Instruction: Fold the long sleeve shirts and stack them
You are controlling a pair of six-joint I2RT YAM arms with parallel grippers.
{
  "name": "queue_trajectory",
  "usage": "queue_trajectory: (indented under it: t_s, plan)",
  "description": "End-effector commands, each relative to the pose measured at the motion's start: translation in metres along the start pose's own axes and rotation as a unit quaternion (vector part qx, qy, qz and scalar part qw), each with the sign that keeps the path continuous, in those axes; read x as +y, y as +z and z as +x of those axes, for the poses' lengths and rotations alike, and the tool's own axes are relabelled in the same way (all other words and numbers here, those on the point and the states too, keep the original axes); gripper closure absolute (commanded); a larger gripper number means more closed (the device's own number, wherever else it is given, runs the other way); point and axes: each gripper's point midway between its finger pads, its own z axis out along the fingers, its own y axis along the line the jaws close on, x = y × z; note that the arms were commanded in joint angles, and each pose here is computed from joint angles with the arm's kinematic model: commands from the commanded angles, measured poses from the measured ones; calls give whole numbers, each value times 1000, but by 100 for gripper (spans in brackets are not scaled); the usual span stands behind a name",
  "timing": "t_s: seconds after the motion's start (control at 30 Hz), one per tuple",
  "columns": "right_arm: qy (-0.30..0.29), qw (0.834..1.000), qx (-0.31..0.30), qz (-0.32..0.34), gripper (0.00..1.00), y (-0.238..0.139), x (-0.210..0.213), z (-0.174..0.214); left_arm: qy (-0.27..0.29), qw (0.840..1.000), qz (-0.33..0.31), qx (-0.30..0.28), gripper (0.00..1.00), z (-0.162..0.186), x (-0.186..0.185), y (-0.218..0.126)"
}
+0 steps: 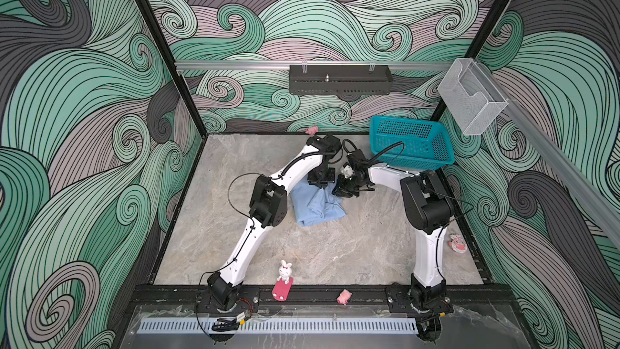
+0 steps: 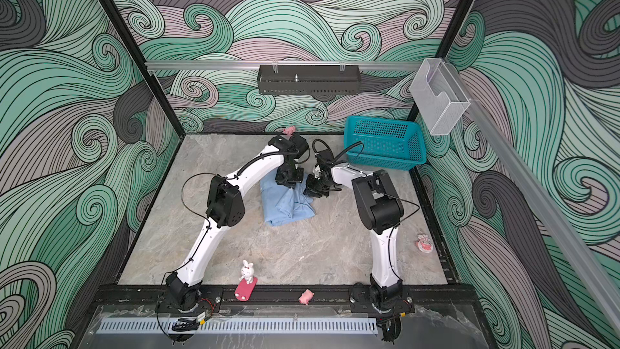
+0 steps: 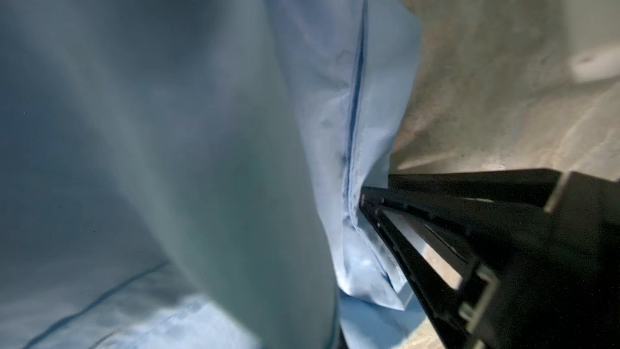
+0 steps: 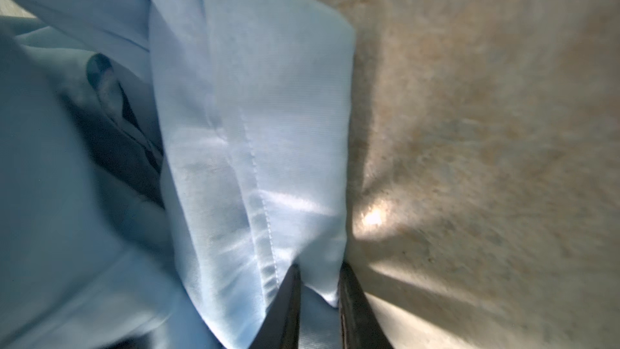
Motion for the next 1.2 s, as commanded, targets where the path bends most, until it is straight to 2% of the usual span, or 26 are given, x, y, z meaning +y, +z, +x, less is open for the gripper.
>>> queue_trajectory:
  t_s: [0.0, 0.23, 0.63, 0.77, 0.83, 1.0, 1.07, 1.17]
  plan:
    - [6, 1000, 9, 15, 77, 0, -10, 8, 4, 1000, 19, -6, 100, 1, -9, -15]
    - [9, 1000, 12, 14, 77, 4, -12, 8, 7, 999, 48, -20, 100, -2, -20, -25]
    - [10, 1000, 15, 10, 78, 5, -11, 10, 6, 998, 64, -30, 100, -13, -28, -14]
    - [10, 1000, 14, 9, 78, 4, -10, 9, 7, 998, 61, -26, 97, -14, -27, -5]
    - [9, 1000, 11, 9, 78, 2, -9, 8, 7, 998, 63, -28, 92, -16, -28, -3]
    - [11, 1000, -6, 9, 77, -13, -6, 4, 10, 996, 78, -49, 74, -23, -30, -21]
    - [9, 1000, -24, 9, 72, -27, -3, -1, 16, 994, 89, -63, 62, -25, -31, -38]
    - [-1, 999, -48, 19, 65, -48, 2, -4, 21, 990, 110, -84, 55, -28, -32, -64]
